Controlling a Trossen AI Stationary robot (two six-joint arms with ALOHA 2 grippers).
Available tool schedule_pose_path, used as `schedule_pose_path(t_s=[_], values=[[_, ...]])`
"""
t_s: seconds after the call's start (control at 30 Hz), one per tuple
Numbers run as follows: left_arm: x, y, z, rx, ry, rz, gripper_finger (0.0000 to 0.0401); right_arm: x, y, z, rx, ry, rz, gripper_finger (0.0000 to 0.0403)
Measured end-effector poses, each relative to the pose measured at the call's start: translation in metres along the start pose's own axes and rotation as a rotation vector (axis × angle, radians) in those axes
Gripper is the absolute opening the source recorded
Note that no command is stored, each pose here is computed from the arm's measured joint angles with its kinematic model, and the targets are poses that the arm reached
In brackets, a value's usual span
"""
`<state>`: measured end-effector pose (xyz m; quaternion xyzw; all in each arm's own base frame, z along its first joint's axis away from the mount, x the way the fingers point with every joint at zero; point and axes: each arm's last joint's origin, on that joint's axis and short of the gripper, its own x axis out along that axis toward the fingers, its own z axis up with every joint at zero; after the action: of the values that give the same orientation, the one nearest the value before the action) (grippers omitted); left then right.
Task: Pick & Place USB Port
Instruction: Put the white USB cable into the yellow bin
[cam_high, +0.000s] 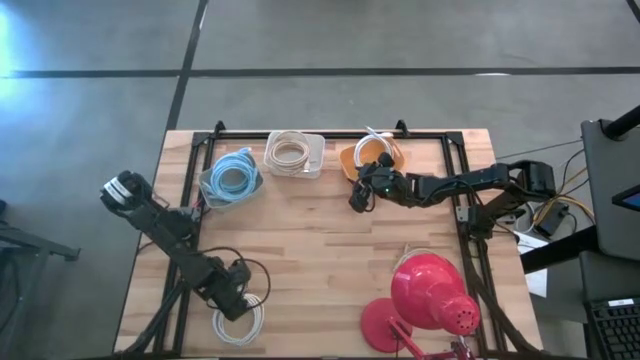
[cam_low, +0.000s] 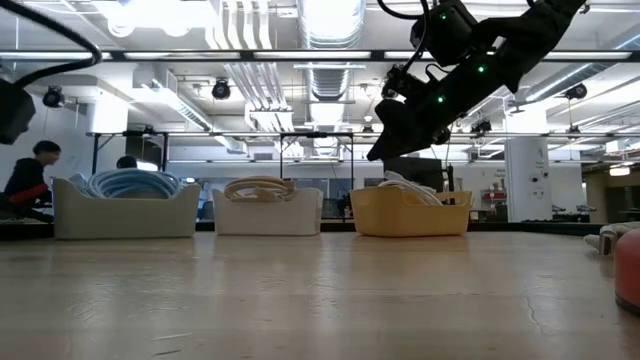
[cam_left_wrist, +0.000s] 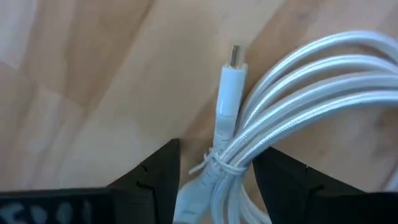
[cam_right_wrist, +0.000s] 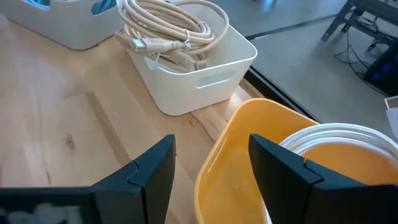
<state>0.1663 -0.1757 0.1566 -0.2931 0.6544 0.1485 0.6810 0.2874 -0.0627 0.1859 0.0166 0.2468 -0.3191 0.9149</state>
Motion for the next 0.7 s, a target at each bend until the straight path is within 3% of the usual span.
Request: schedule_pose_path(t_s=[0.2, 0.37, 0.5, 0.7], values=[[0.008, 0.011, -0.001, 0.048, 0.003, 0.035, 0.0175, 0.0, 0.0, 0.0, 0.001, -0.003, 0.0, 0.0201], [0.007, 0.012, 0.004, 0.042, -0.004, 0.035, 0.0108, 0.0, 0.001, 0.0, 0.002, -0.001, 0.031, 0.0201], [0.002, 0.011, 0.016, -0.007, -0.018, 0.06, 0.0047, -0.001, 0.006, 0.003, 0.013, -0.016, 0.205, 0.0201], [-0.014, 0.018, 0.043, -0.074, -0.187, 0.21, 0.0041, -0.006, 0.017, 0.015, 0.085, -0.101, 0.516, 0.0201]])
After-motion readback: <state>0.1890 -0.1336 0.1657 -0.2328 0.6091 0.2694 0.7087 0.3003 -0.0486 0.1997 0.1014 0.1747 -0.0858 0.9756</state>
